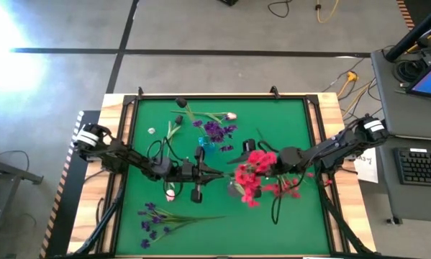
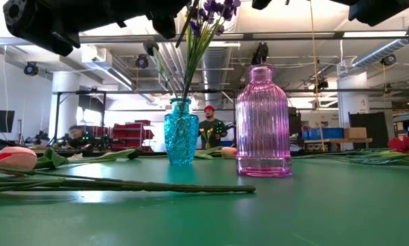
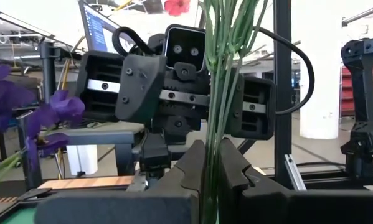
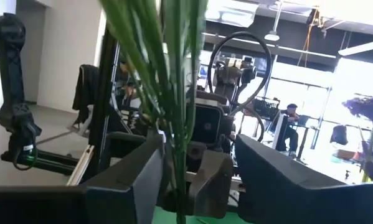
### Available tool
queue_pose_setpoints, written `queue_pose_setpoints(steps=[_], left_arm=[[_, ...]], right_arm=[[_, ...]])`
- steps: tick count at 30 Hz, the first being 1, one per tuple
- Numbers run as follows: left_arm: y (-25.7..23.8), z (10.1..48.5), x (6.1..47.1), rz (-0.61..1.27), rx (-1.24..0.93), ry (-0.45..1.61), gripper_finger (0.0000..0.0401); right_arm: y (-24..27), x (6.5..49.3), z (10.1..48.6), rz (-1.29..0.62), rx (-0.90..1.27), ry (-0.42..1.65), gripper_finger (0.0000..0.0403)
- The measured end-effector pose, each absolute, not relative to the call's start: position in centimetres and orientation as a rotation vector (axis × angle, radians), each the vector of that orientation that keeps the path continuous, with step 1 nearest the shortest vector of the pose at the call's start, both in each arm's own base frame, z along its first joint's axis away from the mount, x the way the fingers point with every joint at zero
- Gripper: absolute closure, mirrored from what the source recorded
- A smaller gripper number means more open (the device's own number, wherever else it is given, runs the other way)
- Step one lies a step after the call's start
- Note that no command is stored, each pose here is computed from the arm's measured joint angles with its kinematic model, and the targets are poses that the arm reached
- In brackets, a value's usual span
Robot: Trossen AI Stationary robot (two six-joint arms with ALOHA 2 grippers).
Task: Sort flowers into vase by color
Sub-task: Put the left pink flowers into the purple vase
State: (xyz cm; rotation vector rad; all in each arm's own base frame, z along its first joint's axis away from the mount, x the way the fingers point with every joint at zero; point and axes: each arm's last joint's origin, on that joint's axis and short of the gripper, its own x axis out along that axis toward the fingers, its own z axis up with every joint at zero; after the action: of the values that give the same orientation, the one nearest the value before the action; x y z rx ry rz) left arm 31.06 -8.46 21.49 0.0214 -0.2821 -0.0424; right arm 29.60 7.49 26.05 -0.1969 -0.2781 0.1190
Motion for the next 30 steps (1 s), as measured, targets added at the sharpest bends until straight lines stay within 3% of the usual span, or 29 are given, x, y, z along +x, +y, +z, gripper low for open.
queue_pose_setpoints(steps=[8, 23, 26, 30], left_arm=[[-8.4, 21.9, 30.8, -0.035, 0.007, -0.332, 0.0401], [-8.1, 21.4, 30.7, 0.04, 0.03, -0.301, 0.0401], [-8.2, 21.1, 30.9, 0.038, 0.044, -0.277, 0.0401], [-8.3, 20.8, 31.2, 0.035, 0.046, -0.254, 0.0401]], right_arm=[[7.5, 29.6, 26.0, 0.127, -0.151, -0.269, 0.0237], [7.5, 29.8, 26.4, 0.131, -0.106, -0.278, 0.0124], [7.6, 29.9, 26.7, 0.13, -0.107, -0.288, 0.0128], [7.6, 30.1, 27.3, 0.127, -0.117, -0.302, 0.0175]])
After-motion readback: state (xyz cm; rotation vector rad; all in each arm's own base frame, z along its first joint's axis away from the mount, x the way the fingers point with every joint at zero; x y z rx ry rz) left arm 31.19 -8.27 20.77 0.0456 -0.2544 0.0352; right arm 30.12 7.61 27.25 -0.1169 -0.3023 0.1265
